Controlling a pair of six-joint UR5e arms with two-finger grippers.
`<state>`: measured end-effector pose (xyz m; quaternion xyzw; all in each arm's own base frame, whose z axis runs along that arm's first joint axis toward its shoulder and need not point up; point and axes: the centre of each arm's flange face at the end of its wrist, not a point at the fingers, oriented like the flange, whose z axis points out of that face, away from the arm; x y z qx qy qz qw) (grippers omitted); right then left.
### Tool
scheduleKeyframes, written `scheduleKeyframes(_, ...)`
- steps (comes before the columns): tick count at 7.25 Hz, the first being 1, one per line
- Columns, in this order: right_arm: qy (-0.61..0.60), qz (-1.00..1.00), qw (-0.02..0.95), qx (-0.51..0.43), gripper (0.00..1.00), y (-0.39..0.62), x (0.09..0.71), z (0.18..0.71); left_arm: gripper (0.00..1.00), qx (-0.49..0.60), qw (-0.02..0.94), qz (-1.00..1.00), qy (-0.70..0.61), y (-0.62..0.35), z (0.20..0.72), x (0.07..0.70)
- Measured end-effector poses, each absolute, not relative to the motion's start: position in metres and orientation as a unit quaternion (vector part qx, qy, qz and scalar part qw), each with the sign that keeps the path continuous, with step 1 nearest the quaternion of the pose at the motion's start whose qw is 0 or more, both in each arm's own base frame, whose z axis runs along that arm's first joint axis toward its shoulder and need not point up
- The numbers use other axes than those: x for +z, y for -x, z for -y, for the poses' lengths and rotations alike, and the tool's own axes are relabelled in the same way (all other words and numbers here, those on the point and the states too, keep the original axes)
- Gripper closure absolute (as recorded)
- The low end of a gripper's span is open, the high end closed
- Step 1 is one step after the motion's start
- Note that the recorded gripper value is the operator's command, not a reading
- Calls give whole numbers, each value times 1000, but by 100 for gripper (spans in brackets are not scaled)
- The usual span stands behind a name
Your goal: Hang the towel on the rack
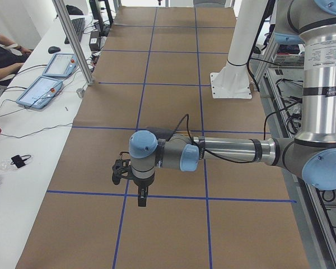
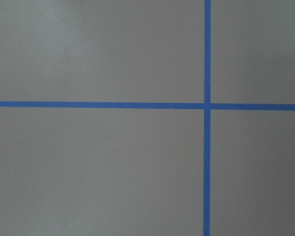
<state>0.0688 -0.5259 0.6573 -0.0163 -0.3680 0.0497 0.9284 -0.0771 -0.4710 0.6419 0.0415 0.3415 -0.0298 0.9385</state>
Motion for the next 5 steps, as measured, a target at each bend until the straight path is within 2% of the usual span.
scheduleKeyframes(5, 11, 370, 928, 52, 0, -72, 652, 528, 1, -30, 939, -342, -40, 77, 471, 644)
